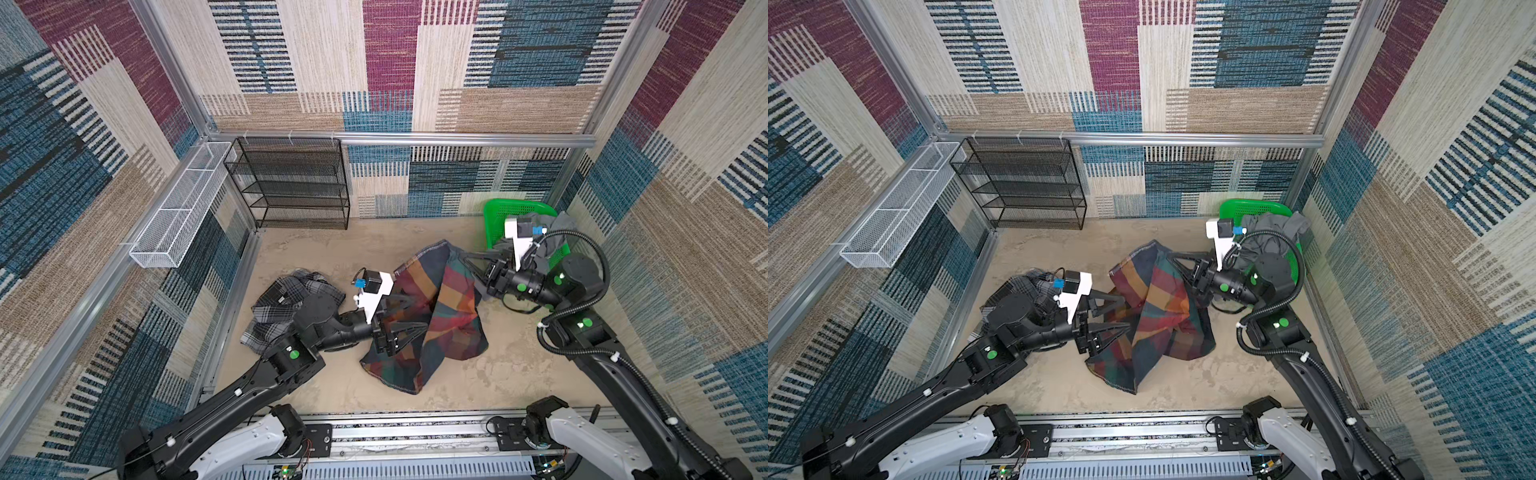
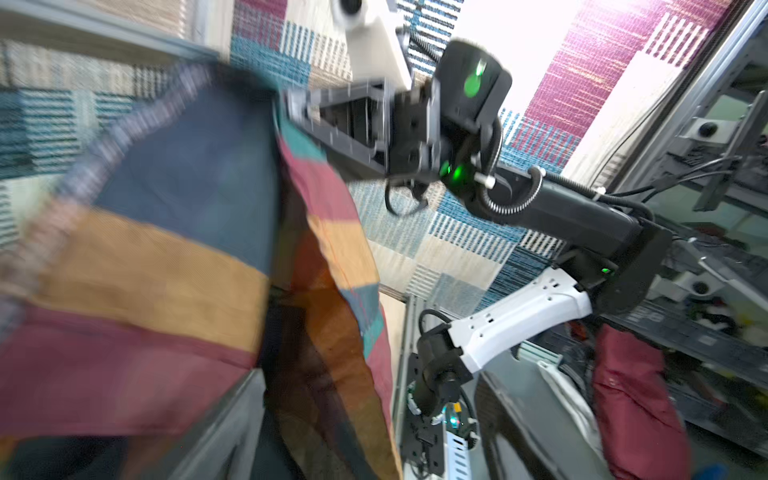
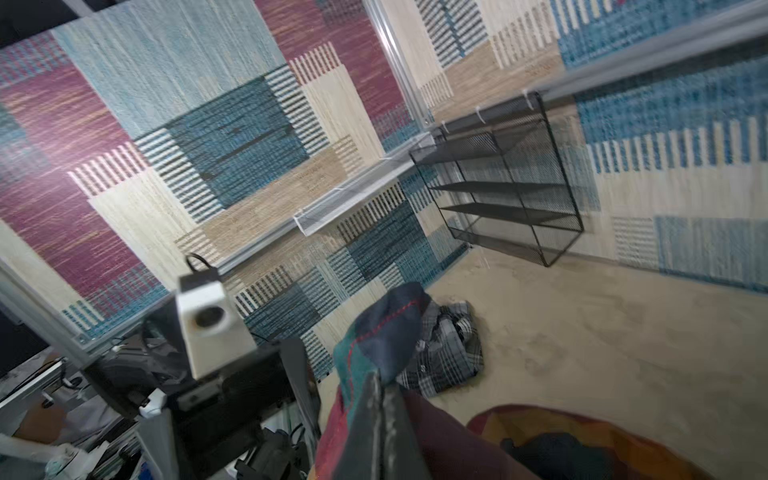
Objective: Fold and stack the long sleeve shirts
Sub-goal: 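Lower the plaid shirt onto the table while the left gripper reaches toward it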
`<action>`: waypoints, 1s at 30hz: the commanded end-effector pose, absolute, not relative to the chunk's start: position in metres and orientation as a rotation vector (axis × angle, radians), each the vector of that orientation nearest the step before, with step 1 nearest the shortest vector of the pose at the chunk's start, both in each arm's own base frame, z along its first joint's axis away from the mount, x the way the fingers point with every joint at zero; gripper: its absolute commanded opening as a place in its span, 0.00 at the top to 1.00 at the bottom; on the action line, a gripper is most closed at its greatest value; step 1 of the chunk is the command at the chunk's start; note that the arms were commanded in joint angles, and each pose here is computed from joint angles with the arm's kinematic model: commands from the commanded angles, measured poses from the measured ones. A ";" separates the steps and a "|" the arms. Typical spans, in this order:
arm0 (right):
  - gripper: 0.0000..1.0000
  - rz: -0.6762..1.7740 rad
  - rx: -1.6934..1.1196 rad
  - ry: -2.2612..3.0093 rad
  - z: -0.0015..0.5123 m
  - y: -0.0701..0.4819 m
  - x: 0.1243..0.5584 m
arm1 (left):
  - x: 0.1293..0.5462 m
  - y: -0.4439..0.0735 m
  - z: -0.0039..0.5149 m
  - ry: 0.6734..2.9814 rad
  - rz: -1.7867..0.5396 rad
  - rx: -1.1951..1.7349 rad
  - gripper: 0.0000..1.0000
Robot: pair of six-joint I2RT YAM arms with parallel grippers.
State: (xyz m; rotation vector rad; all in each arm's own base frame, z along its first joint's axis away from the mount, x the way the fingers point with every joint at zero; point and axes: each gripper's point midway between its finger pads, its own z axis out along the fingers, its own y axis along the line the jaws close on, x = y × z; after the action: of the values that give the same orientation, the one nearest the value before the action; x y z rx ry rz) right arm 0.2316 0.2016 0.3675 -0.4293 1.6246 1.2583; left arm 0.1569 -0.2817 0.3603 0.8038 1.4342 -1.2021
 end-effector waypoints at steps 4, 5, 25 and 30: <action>0.85 1.351 -0.359 1.790 0.266 0.197 0.176 | 0.181 -0.227 0.351 1.524 -0.845 0.654 0.06; 0.82 1.368 -0.335 1.849 0.245 0.197 0.167 | 0.183 -0.222 0.351 1.544 -0.824 0.633 0.06; 0.30 0.748 0.130 2.103 0.233 0.143 0.230 | 0.204 -0.234 0.267 1.897 -0.845 0.575 0.05; 0.15 0.637 0.107 2.194 0.226 0.146 0.263 | 0.191 -0.255 0.267 1.893 -1.014 0.627 0.09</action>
State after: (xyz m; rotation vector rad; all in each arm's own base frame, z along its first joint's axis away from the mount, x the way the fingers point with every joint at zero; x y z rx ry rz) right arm 0.2498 0.1554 0.2418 0.1157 2.1330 0.7501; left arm 0.2015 -0.2395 0.2536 0.6028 1.9355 -0.8647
